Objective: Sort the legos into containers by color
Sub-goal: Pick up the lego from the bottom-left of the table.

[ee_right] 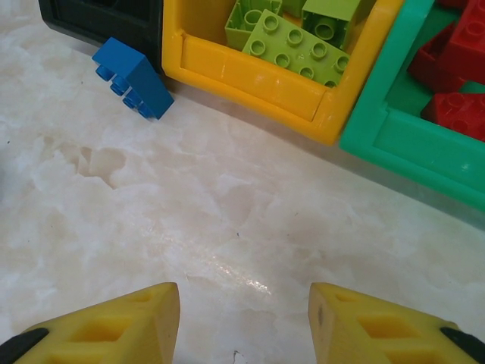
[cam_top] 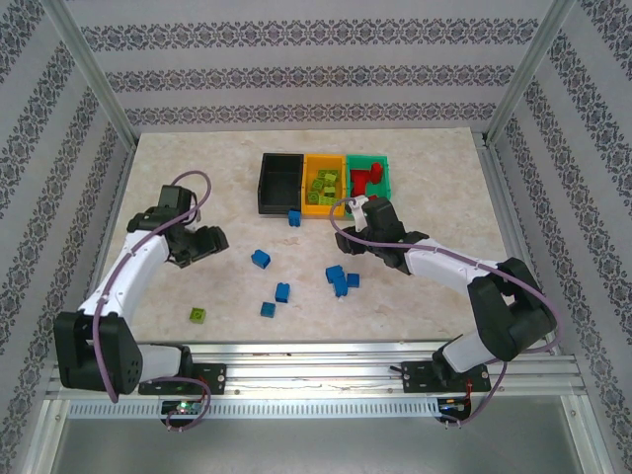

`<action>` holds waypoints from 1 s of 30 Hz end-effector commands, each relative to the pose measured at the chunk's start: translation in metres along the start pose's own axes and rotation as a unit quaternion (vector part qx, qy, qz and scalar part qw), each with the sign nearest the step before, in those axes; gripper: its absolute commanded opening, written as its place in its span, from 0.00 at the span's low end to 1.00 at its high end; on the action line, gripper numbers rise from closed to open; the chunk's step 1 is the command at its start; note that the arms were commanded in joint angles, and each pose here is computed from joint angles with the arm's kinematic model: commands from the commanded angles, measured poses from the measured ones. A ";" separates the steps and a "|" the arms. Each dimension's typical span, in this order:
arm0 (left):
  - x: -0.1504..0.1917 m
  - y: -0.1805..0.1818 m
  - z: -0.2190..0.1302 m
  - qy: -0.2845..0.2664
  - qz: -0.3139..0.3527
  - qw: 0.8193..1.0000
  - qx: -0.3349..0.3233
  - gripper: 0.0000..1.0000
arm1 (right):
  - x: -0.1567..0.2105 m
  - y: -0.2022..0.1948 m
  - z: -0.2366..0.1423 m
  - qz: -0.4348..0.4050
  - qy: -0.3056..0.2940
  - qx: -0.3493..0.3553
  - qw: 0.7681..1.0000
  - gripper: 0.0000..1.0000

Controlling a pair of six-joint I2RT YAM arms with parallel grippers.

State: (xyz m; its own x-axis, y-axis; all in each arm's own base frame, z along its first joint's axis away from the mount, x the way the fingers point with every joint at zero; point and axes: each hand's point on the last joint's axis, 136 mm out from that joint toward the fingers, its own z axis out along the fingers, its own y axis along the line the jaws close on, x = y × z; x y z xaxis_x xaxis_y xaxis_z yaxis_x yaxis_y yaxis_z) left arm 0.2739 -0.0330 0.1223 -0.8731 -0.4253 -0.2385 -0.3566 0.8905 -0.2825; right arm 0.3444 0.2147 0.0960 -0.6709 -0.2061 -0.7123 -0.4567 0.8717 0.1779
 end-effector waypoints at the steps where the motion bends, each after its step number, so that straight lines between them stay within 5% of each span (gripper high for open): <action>1: 0.028 0.028 -0.010 0.014 -0.057 0.997 -0.050 0.70 | -0.002 0.011 0.002 -0.010 -0.002 -0.010 1.000 0.49; 13: 0.091 0.076 0.022 -0.012 -0.232 0.970 -0.075 0.68 | 0.001 0.024 0.005 -0.059 0.007 0.011 0.998 0.49; 30: 0.103 0.092 0.041 0.009 -0.254 0.960 -0.120 0.67 | 0.005 0.037 0.013 -0.105 0.023 0.025 0.994 0.49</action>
State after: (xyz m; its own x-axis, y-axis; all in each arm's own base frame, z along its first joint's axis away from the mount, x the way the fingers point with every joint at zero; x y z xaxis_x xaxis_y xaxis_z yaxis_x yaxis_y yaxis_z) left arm 0.1592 -0.0017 0.0352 -0.5916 -0.8000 -0.1002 -0.7911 0.6000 -0.1191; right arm 0.3274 0.2492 0.0866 -0.6096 -0.3743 -0.6987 -0.5548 0.8311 0.0389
